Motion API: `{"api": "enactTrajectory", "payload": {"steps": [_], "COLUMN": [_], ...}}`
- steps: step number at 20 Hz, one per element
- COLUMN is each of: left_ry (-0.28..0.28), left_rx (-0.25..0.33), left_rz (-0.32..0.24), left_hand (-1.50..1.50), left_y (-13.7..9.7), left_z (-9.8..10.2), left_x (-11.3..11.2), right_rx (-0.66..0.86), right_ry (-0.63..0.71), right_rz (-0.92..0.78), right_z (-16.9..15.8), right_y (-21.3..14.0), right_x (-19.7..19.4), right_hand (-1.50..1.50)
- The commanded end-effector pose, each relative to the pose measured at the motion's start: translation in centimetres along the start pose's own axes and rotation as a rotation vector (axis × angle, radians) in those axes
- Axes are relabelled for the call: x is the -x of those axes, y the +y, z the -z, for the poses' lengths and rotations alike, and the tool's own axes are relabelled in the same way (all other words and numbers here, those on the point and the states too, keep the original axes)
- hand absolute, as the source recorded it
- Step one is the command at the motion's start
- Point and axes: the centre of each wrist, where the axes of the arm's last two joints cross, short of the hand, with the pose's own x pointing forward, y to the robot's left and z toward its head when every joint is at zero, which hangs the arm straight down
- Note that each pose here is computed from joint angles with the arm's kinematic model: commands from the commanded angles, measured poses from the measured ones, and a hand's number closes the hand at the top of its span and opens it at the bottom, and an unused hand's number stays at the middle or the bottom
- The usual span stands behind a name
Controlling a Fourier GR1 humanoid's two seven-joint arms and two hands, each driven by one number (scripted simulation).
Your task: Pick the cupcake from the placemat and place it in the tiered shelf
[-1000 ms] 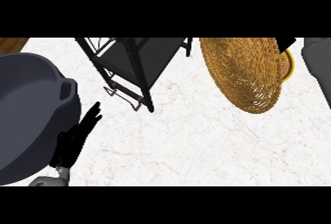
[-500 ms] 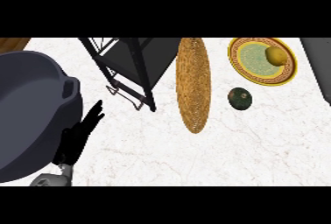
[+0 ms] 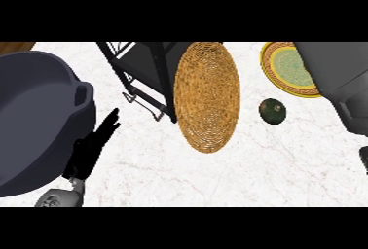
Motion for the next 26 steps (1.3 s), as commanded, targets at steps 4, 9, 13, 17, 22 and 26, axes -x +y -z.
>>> {"api": "enactTrajectory", "payload": {"steps": [4,9,13,17,22,26], "left_ry": [0.005,0.013,0.01,-0.017,-0.007,-0.021], "left_rx": [0.015,0.025,0.04,0.047,0.063,0.056], "left_rz": [0.013,0.0,0.009,0.019,0.015,0.027], "left_hand": [0.0,0.0,0.0,0.0,0.0,0.0], "left_y": [-0.9,-0.2,-2.0,-0.8,-1.2,-1.3], "left_z": [0.5,0.2,0.5,0.6,0.8,0.7], "left_x": [-0.1,0.8,0.3,-0.4,-0.2,-0.1], "right_rx": [-0.063,-0.121,-0.195,-0.294,-0.337,-0.249], "right_ry": [-0.029,-0.044,-0.025,0.059,0.163,0.148], "right_rz": [-0.061,-0.062,-0.085,0.293,0.624,0.799], "right_z": [1.1,2.1,2.1,1.8,0.7,0.7], "right_y": [4.1,6.6,7.9,9.7,11.0,9.8], "right_x": [-0.7,-3.2,-2.9,-2.3,0.2,0.6], "right_hand": [1.5,1.5,1.5,1.5,-1.5,-1.5]}}
